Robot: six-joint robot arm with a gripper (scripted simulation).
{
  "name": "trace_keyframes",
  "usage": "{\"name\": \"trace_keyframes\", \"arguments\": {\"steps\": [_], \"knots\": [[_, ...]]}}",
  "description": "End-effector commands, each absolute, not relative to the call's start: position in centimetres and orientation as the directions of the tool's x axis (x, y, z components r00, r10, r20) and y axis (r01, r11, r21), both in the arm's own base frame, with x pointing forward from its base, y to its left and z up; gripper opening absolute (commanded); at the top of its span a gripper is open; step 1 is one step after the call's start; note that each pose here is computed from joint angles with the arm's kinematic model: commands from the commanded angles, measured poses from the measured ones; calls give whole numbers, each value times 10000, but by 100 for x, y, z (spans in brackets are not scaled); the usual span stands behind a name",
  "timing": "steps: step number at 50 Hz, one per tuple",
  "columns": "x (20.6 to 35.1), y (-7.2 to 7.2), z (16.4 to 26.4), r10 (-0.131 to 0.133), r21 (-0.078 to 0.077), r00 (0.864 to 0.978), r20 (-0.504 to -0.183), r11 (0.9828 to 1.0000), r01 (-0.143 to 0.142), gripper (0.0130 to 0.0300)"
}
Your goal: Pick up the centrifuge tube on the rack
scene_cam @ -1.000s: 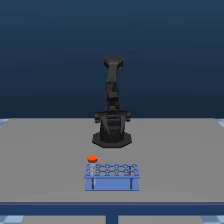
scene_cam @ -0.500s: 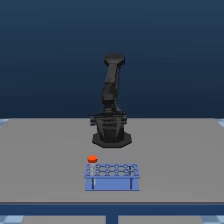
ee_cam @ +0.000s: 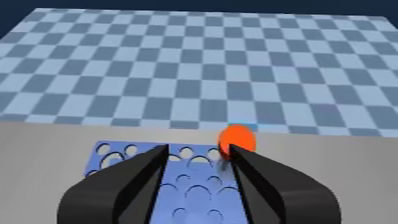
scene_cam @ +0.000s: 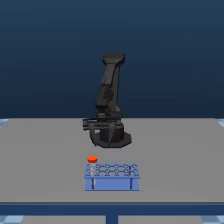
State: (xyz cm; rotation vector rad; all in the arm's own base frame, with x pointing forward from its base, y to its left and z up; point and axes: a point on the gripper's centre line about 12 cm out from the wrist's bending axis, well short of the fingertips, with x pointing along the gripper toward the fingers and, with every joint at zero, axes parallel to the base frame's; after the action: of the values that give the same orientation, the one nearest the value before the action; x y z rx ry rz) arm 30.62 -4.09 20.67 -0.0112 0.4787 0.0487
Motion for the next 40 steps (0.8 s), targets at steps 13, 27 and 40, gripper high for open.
{"name": "trace_keyframes", "arguments": {"steps": [13,27,40], "knots": [[3376,-643,2054,103,14,8724,-4887,9999,-110,300],[3485,-717,2038,2,0,8662,-4996,10000,-2,300],[3515,-737,2020,-25,-4,8645,-5026,10000,27,300]]}}
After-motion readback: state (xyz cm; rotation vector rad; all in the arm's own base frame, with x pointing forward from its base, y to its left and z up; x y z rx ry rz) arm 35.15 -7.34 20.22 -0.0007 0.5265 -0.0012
